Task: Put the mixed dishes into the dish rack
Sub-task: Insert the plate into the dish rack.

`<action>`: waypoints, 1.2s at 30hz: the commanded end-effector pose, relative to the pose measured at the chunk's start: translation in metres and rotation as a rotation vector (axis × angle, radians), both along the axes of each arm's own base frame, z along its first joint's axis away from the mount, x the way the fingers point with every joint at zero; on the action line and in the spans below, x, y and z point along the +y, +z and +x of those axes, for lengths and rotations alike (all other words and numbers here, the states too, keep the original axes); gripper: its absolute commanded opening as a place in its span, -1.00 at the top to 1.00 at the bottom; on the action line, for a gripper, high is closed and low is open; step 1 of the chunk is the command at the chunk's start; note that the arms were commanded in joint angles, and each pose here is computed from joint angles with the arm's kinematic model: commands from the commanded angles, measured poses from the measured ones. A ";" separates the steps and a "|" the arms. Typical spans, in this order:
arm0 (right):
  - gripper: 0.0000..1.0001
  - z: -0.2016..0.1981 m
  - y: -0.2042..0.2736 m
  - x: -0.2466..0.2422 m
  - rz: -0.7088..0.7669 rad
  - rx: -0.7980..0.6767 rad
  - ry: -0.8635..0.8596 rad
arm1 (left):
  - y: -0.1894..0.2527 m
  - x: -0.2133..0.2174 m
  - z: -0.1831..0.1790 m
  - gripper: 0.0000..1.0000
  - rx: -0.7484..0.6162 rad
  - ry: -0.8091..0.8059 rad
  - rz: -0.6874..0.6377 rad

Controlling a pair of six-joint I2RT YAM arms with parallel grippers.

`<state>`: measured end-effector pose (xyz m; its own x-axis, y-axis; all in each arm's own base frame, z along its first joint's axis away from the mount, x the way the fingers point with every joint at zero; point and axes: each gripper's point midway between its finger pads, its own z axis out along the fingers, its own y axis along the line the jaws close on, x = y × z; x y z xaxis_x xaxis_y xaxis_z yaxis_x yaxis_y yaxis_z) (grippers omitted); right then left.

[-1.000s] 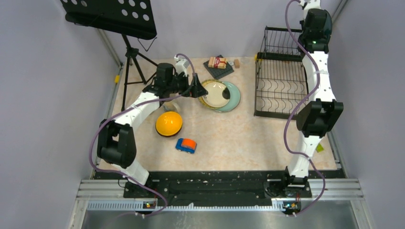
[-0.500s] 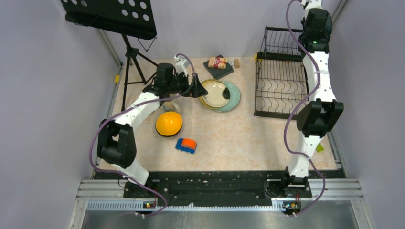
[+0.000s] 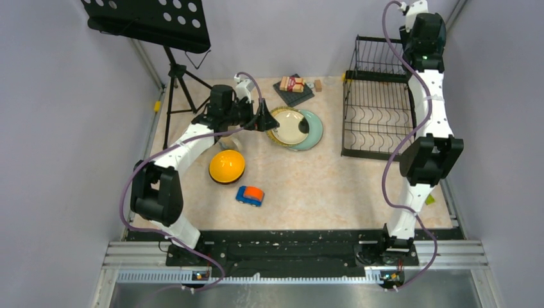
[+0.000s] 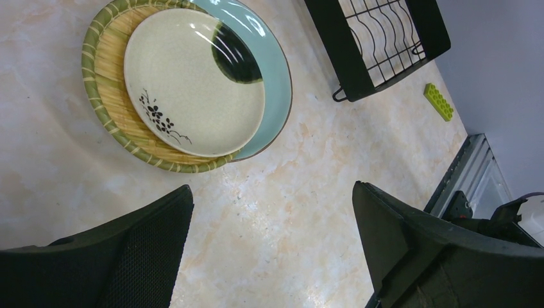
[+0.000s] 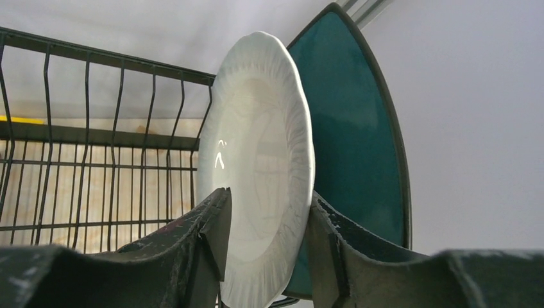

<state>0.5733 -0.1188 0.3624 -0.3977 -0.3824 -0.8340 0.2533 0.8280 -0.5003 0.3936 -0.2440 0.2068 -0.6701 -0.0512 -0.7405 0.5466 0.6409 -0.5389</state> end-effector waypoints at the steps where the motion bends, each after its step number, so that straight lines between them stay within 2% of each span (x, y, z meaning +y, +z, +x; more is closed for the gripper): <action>1: 0.07 -0.017 0.038 0.000 0.007 -0.066 0.037 | 0.021 -0.003 0.009 -0.94 -0.054 -0.006 -0.029; 22: 0.00 -0.029 0.062 -0.014 0.072 -0.148 0.007 | 0.022 -0.004 0.010 -0.93 -0.053 -0.009 -0.033; 28: -0.35 -0.037 0.084 -0.010 0.101 -0.201 0.017 | 0.023 -0.002 0.011 -0.94 -0.058 0.008 -0.027; 33: -0.42 -0.046 0.106 0.001 0.150 -0.260 0.054 | 0.022 0.006 0.012 -0.97 -0.069 0.049 0.003; 36: -0.45 -0.050 0.119 0.015 0.182 -0.293 0.128 | 0.021 0.017 0.018 -0.97 -0.073 0.133 0.032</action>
<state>0.5543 -0.1200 0.3931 -0.3071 -0.2688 -0.9129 0.2518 0.9022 -0.3503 0.4008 -0.2408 0.2073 -0.6620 -0.0645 -0.7468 0.5274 0.6679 -0.5252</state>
